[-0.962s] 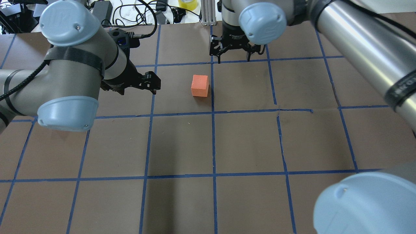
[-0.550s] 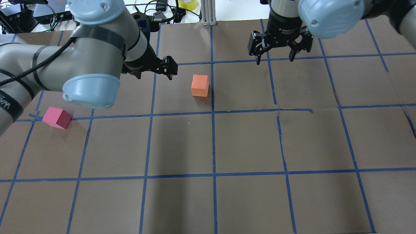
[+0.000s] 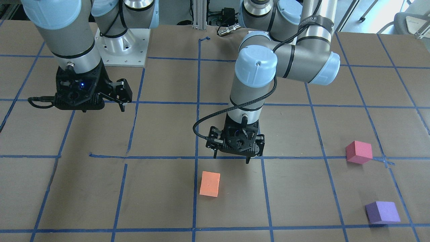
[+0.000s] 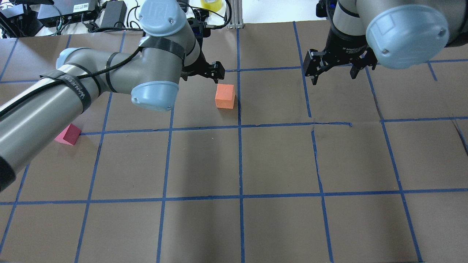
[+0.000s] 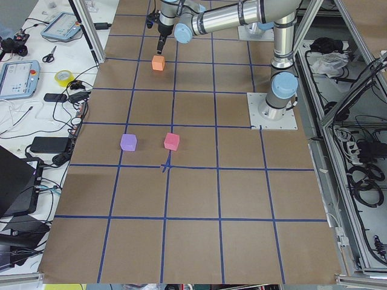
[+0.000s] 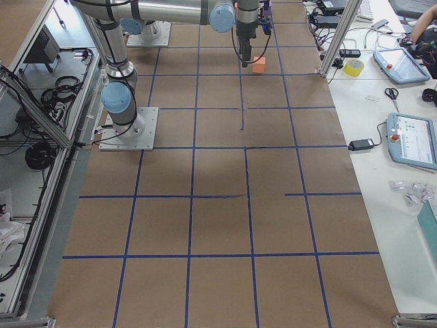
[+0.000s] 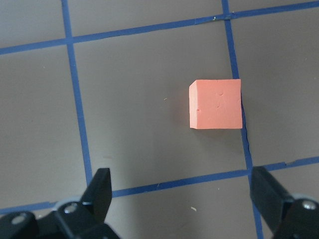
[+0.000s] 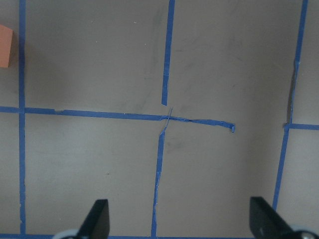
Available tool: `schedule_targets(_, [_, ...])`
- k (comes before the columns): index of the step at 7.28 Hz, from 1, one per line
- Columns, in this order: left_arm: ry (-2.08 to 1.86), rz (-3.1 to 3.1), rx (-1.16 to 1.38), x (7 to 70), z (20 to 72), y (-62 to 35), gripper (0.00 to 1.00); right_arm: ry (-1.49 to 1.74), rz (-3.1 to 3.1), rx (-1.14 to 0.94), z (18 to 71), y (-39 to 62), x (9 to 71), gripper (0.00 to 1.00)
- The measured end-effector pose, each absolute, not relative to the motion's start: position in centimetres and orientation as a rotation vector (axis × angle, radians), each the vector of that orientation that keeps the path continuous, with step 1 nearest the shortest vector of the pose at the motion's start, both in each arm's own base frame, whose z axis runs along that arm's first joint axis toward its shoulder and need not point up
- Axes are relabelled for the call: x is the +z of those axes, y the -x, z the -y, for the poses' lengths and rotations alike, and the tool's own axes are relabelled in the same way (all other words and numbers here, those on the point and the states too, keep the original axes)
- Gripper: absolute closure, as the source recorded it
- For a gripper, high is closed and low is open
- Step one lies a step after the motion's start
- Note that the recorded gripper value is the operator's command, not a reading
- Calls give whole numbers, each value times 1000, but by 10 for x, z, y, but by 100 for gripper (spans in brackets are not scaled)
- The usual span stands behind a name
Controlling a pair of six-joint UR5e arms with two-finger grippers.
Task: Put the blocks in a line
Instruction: 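Reach the left gripper to the orange cube and grasp it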
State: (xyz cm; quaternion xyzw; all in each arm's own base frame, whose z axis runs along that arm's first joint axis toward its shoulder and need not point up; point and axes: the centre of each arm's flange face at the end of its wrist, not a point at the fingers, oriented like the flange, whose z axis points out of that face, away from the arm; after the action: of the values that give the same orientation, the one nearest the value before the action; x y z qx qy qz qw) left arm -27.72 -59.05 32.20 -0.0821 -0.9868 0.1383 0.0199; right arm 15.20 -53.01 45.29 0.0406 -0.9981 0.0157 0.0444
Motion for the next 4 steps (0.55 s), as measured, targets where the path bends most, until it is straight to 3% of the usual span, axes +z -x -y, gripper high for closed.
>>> schedule_targets(4, [273,3074,340,232,626,311,0,-116,3042,131,509,-151,487,0])
